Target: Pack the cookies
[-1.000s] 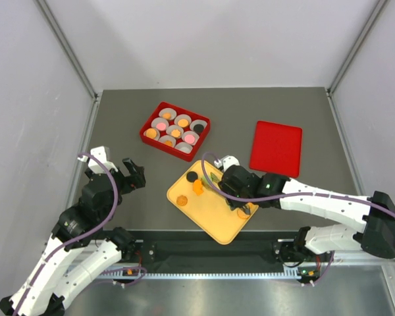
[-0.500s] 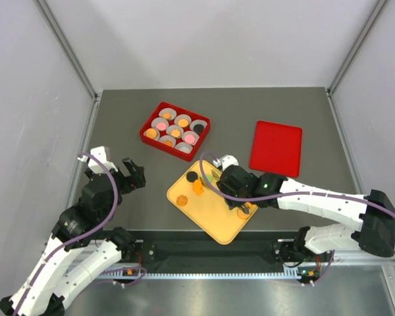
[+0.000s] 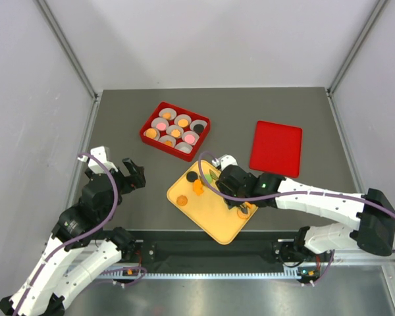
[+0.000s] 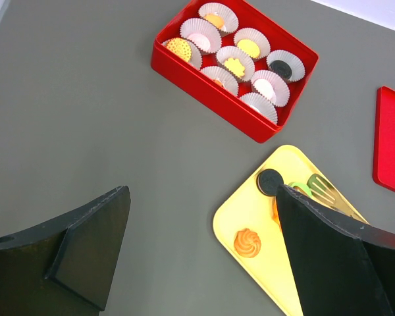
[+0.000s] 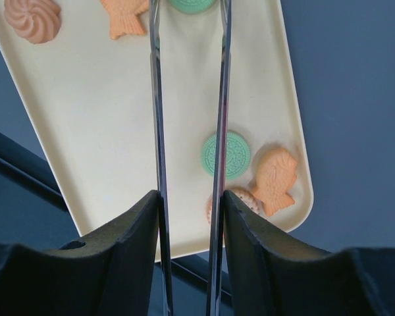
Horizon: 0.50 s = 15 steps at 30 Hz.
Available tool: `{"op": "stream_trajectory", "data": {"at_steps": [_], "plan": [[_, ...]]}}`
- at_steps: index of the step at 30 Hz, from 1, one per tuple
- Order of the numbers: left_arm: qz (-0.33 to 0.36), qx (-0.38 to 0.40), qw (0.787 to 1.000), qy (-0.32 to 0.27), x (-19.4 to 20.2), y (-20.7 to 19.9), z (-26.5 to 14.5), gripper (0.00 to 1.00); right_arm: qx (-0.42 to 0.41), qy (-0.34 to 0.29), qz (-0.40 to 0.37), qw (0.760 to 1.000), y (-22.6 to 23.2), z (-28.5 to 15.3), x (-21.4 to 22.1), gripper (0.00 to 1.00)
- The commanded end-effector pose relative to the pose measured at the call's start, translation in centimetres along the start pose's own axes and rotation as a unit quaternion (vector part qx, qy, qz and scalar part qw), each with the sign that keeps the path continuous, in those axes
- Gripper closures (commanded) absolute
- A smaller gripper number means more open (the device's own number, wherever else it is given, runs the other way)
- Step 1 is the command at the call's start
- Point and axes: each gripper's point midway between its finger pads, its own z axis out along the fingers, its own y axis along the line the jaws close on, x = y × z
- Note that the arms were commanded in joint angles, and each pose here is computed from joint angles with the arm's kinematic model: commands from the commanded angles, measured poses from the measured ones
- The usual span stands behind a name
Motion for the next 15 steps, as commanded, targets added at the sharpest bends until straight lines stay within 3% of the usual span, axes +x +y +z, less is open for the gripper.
{"op": "stream_trajectory", "data": {"at_steps": [1, 15], "plan": [[-0.004, 0.006, 1.0, -0.005, -0.3, -0.2, -0.1, 0.03, -0.012, -0.025, 0.004, 1.0, 0.5, -0.5, -1.3, 0.59], [-0.003, 0.005, 1.0, -0.003, -0.2, -0.2, -0.1, 0.03, 0.004, -0.07, 0.013, 0.997, -1.7, -4.8, -4.2, 0.63]]}}
